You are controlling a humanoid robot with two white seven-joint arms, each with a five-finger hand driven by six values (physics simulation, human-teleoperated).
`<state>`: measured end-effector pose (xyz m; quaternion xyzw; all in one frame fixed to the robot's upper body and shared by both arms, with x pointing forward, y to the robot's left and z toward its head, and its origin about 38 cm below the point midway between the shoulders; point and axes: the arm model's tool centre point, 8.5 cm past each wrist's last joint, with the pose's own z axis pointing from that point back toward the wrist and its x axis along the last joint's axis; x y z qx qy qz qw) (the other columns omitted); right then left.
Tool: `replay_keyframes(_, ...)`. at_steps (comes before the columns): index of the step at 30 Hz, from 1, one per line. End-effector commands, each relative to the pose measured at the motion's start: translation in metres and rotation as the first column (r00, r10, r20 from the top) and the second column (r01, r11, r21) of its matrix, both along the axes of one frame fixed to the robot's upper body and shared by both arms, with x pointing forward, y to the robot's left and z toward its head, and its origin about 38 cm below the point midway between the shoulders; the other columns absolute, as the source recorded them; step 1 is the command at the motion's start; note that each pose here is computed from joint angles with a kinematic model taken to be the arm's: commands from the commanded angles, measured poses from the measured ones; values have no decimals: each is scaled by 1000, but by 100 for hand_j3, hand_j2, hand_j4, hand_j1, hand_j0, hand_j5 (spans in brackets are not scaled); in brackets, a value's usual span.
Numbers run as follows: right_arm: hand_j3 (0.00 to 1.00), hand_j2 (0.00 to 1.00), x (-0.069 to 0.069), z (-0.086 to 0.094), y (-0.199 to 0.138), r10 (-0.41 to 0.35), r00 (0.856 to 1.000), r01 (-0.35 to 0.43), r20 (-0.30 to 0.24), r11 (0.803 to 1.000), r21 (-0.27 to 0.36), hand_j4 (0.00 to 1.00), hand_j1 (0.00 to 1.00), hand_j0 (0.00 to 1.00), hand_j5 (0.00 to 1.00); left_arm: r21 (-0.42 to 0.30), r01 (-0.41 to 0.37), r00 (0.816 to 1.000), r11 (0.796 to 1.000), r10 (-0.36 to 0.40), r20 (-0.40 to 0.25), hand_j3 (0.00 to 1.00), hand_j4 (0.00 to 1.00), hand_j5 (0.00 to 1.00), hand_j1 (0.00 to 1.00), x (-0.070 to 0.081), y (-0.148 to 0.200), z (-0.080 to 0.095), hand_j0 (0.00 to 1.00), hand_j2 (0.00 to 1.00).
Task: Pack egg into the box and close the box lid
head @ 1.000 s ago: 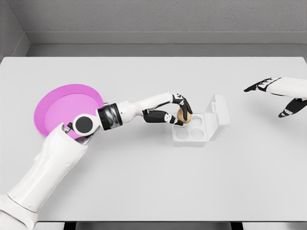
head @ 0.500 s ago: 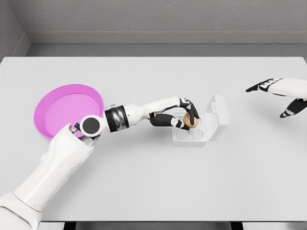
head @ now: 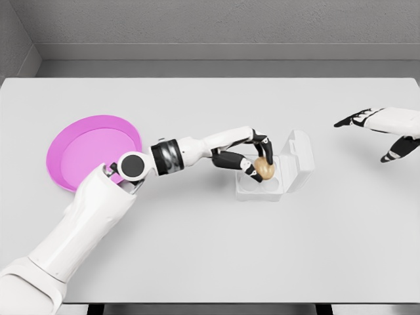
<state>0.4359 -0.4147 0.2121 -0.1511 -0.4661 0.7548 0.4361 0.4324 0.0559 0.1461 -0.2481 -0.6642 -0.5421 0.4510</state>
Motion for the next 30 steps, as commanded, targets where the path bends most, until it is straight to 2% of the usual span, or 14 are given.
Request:
replay_keyframes(1, 100, 100, 0, 0, 0, -4, 1000, 4, -1, 1000, 4, 100, 100, 100, 100, -8, 2, 1000, 1000, -2, -2, 33, 33, 33, 33, 0, -2, 1, 33, 33)
replay_keyframes(5, 100, 100, 3, 1, -3, -22, 1000, 22, 1, 1000, 7, 100, 100, 100, 100, -10, 5, 1000, 1000, -5, 0, 33, 33, 33, 33, -1, -4, 1, 33, 33)
replay_keyframes(21, 100, 100, 4, -5, 7, -3, 1000, 4, -1, 1000, 20, 100, 100, 100, 100, -10, 7, 1000, 1000, -7, 2, 34, 34, 34, 34, -1, -5, 2, 34, 34)
replay_keyframes(26, 100, 100, 4, -5, 9, 0, 1000, 0, -1, 1000, 21, 100, 100, 100, 100, -13, 10, 1000, 1000, -10, 7, 43, 43, 43, 43, -2, -6, 3, 43, 43)
replay_keyframes(30, 100, 100, 6, -6, 13, 5, 1000, -5, 0, 1000, 30, 100, 100, 100, 100, -13, 11, 1000, 1000, -11, 8, 44, 44, 44, 44, -3, -6, 4, 44, 44)
